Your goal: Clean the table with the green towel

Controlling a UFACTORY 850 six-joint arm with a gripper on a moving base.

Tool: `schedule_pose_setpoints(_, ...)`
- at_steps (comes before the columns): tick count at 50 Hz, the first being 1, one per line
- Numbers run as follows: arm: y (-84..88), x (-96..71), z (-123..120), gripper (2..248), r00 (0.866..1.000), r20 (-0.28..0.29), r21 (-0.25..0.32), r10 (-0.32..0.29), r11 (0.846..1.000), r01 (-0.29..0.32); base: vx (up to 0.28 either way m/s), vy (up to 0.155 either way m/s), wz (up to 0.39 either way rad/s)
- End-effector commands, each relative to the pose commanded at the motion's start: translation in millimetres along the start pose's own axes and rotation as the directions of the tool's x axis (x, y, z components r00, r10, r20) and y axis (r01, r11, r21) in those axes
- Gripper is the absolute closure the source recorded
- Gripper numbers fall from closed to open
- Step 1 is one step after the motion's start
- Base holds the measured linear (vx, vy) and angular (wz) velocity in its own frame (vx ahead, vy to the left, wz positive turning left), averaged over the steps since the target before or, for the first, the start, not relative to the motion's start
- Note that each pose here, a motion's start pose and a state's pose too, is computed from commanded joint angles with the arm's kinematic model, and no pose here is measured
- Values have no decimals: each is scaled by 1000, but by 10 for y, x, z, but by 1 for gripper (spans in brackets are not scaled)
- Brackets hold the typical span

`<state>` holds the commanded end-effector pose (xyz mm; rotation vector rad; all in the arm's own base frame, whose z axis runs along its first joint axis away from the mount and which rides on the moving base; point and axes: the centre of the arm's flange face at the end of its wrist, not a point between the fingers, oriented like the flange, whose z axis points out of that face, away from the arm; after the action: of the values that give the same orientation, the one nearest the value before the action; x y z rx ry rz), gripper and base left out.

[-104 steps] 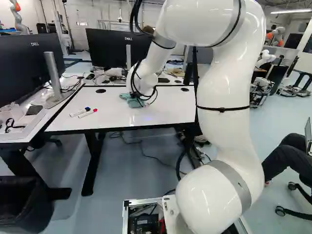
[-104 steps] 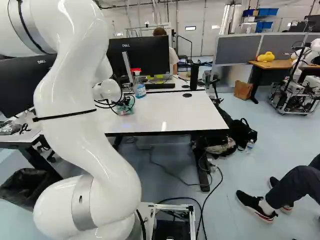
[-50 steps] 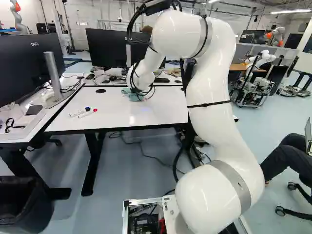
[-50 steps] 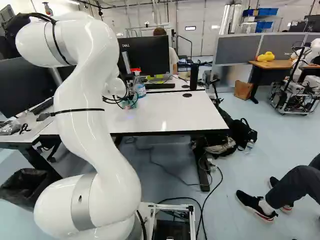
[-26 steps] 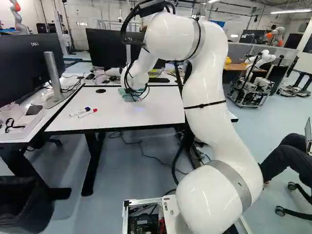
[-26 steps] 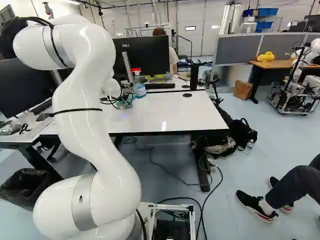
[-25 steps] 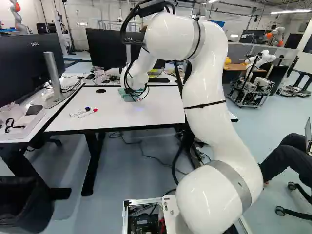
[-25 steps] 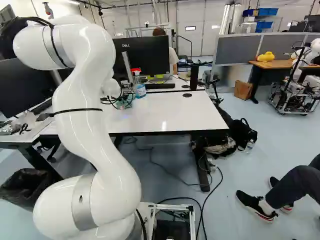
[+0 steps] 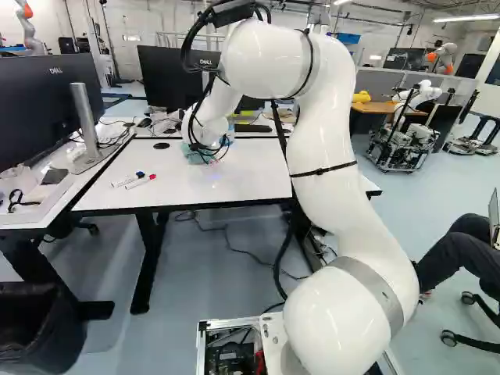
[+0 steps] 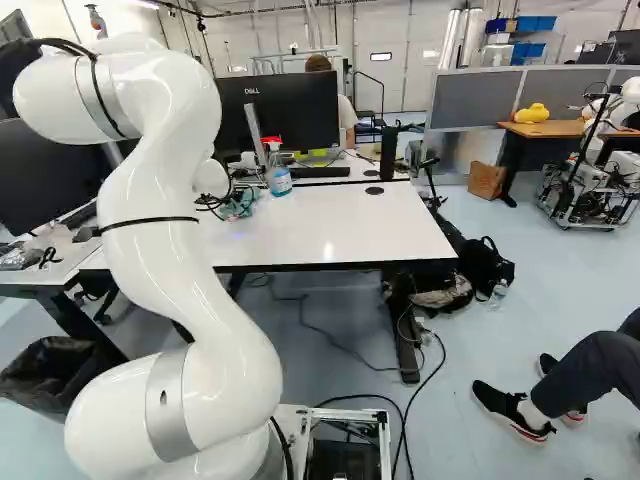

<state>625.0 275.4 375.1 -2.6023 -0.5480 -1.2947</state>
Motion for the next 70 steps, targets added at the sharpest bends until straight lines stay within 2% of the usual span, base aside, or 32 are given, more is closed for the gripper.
schedule_pose_setpoints(17, -302, -15, -26, 202, 1000, 1, 35, -27, 999, 27, 0, 0, 0)
schedule_pose_setpoints(34, -504, -123, -216, 202, 999, 18, 61, -47, 997, 46, 0, 0, 0)
schedule_pose_setpoints(56, -624, -321, -553, 202, 997, 46, 80, -64, 995, 60, 0, 0, 0)
schedule_pose_setpoints(70, -534, -442, -753, 202, 996, 63, 71, -58, 996, 54, 0, 0, 0)
